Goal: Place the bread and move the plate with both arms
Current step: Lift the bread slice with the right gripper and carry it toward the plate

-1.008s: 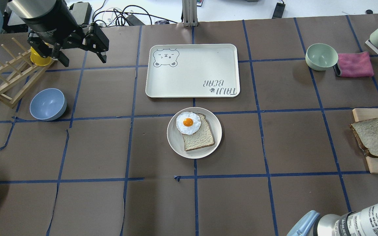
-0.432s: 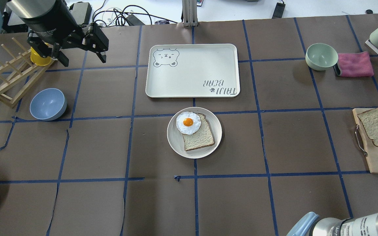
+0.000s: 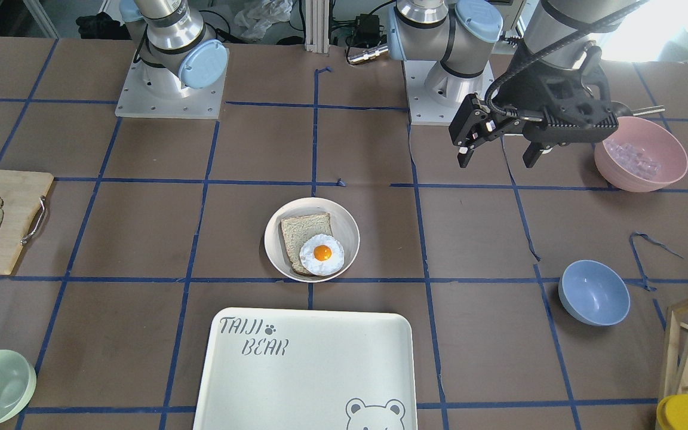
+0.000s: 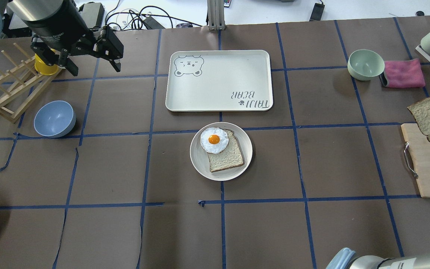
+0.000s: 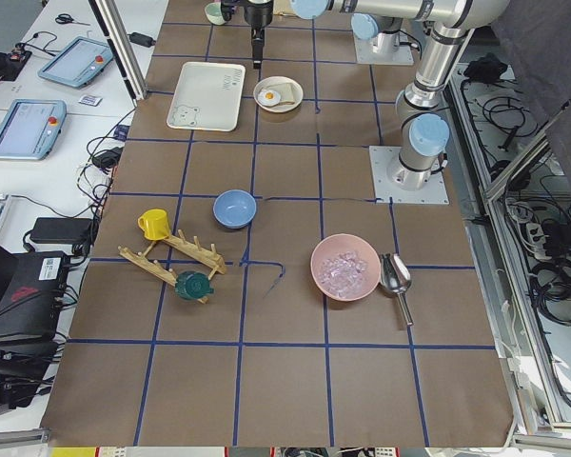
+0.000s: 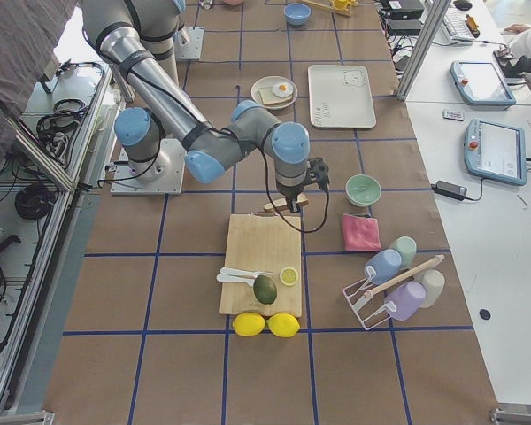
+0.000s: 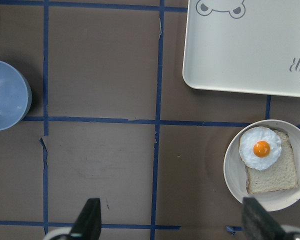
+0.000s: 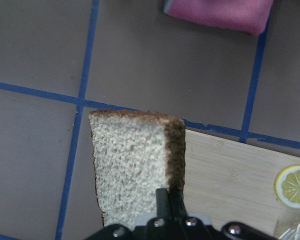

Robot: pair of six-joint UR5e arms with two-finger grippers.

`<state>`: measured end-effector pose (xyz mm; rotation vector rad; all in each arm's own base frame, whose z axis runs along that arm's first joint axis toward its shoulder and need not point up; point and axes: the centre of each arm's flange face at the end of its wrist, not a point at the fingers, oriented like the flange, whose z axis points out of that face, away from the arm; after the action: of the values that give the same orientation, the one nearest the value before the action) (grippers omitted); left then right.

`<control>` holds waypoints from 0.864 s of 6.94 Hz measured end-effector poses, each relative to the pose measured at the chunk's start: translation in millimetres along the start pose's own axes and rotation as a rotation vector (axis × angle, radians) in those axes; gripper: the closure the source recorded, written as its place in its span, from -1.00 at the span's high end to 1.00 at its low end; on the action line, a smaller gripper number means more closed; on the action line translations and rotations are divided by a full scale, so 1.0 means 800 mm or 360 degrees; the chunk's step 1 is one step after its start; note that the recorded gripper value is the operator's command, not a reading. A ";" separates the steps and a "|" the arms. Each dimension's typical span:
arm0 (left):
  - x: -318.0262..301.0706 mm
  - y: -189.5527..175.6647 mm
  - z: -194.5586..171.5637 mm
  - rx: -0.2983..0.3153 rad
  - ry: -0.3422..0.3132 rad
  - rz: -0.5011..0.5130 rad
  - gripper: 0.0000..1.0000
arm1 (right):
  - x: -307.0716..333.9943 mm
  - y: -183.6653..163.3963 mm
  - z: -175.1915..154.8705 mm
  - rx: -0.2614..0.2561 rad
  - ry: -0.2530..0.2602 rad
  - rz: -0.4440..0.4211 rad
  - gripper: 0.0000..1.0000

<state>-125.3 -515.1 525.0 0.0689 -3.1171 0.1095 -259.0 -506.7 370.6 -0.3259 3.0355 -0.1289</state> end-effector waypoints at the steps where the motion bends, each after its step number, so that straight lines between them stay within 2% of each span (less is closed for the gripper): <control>1: 0.000 0.000 -0.001 0.0002 -0.0002 0.0003 1.00 | -0.046 -0.036 -0.014 -0.0021 -0.0026 -0.0037 -1.00; 4: 0.000 0.000 0.000 0.0000 0.0000 0.0007 1.00 | -0.263 -0.128 0.014 -0.0164 -0.0189 -0.0003 -1.00; 5: 0.000 0.000 0.000 0.0001 -0.0003 0.0008 1.00 | -0.344 -0.147 0.024 -0.0178 -0.0253 0.0028 -1.00; 6: 0.000 0.000 0.000 0.0001 -0.0004 0.0008 1.00 | -0.428 -0.159 0.035 -0.0180 -0.0337 -0.0008 -1.00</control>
<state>-125.1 -515.2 525.2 0.0611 -3.1199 0.1103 103.6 -559.3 381.0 -0.3320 2.8375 0.0731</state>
